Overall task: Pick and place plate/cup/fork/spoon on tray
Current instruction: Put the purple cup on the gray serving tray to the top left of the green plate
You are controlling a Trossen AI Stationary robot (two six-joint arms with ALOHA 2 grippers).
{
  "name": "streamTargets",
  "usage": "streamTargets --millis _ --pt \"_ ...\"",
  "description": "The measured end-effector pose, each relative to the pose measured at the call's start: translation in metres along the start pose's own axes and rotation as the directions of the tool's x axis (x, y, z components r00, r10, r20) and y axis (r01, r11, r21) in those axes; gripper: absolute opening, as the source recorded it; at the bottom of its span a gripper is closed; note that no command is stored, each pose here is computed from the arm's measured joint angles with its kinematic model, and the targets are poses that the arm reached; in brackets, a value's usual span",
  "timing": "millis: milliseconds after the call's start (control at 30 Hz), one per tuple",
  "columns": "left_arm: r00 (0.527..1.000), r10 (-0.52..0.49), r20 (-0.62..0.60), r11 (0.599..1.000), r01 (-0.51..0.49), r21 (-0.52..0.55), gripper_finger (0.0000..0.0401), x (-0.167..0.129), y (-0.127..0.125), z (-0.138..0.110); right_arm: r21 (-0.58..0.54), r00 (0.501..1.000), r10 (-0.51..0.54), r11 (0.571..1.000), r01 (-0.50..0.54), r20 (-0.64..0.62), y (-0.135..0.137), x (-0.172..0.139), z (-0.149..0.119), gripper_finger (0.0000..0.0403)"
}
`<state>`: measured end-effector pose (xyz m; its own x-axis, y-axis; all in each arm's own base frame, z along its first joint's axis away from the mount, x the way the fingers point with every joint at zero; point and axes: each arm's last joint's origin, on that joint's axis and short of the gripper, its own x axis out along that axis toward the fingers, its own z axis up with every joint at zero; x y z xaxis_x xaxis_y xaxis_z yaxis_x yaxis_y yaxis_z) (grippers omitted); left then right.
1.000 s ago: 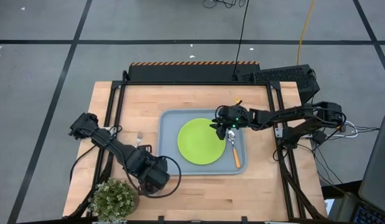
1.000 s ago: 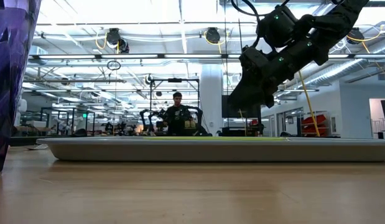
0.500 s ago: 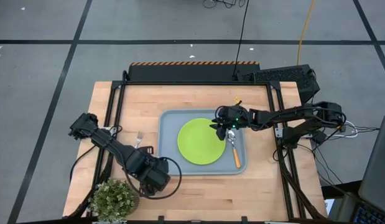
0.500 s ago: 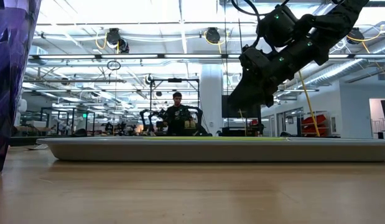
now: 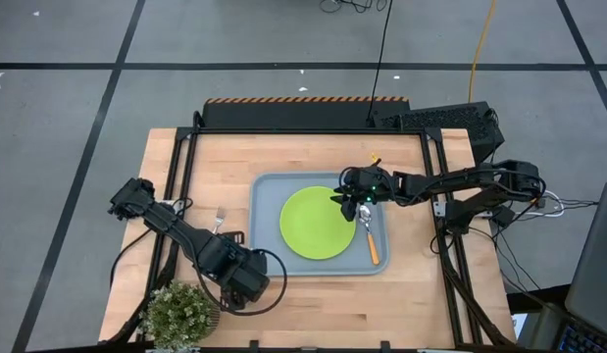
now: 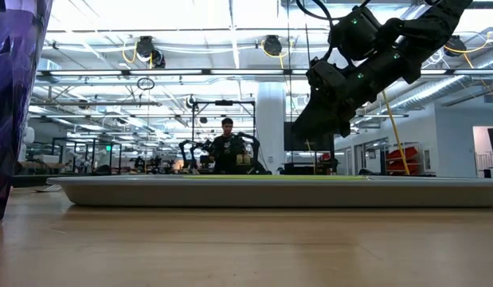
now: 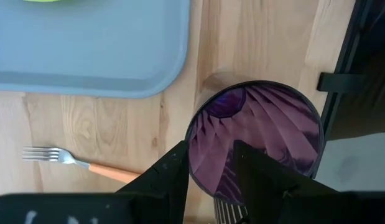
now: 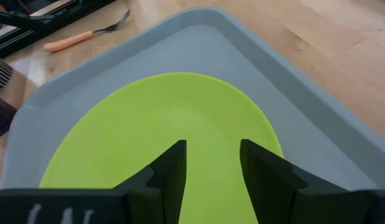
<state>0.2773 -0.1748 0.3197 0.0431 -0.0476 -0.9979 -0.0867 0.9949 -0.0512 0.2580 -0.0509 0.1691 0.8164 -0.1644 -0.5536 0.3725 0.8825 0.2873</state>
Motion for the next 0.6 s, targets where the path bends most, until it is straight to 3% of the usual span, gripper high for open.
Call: streamTargets --millis 600 --pt "1.0 0.012 0.023 1.0 -0.013 0.017 0.0129 0.0 0.0011 0.0019 0.0 1.0 0.0 1.0 0.0 0.0 0.0 0.0 0.0 0.0144"
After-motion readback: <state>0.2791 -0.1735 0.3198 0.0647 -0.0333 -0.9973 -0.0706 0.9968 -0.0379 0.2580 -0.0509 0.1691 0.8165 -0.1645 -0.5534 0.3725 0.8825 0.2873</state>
